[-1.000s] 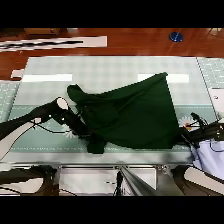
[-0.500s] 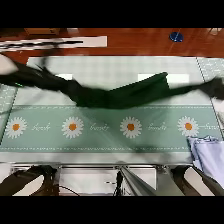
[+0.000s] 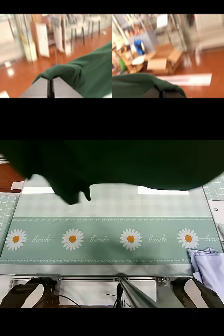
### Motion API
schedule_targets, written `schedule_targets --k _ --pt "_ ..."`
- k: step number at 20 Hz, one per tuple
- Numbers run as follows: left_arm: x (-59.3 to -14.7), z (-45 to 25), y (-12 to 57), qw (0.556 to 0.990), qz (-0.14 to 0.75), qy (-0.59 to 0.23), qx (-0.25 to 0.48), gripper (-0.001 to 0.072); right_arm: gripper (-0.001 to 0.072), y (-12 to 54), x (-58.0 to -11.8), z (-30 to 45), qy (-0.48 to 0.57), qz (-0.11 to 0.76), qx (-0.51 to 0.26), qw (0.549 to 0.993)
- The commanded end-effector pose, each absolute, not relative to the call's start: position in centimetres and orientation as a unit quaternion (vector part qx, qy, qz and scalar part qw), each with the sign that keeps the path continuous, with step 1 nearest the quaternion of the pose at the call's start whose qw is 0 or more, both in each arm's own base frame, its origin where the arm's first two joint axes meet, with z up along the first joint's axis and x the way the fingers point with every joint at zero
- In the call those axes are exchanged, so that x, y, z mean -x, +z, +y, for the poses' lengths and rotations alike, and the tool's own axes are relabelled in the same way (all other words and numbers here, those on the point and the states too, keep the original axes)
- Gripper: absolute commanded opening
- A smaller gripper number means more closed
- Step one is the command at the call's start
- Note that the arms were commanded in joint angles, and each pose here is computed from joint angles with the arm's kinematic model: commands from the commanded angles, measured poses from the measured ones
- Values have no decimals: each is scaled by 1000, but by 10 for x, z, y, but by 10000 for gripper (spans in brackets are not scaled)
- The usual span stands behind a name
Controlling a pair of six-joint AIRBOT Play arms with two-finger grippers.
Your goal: Fold the shirts.
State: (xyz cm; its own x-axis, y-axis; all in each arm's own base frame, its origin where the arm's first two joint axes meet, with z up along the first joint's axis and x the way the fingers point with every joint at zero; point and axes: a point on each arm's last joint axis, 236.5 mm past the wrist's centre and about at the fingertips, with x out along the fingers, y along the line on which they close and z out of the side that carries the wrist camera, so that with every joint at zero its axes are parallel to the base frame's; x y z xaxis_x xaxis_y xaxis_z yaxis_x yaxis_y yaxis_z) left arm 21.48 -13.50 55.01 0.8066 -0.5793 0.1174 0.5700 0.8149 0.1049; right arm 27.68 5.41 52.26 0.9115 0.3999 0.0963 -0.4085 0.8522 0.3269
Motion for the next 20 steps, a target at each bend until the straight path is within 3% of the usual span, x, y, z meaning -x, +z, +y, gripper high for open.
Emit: schedule_targets --k 1,7,12,16,20 --pt "-151 -140 574 947 -110 -298 -53 22 27 557 -237 62 157 -47 -117 980" --pt "-101 -123 515 969 14 -246 -13 21 27 495 -199 41 36 69 -41 996" --pt "-93 -129 473 958 121 -257 26 20 26 431 -179 43 32 210 -44 976" --pt "-154 -112 403 932 271 -240 21 20 26 392 -212 10 24 296 -74 952" --pt "-257 -107 328 892 358 -266 71 21 26 310 -291 -40 39 412 -167 895"
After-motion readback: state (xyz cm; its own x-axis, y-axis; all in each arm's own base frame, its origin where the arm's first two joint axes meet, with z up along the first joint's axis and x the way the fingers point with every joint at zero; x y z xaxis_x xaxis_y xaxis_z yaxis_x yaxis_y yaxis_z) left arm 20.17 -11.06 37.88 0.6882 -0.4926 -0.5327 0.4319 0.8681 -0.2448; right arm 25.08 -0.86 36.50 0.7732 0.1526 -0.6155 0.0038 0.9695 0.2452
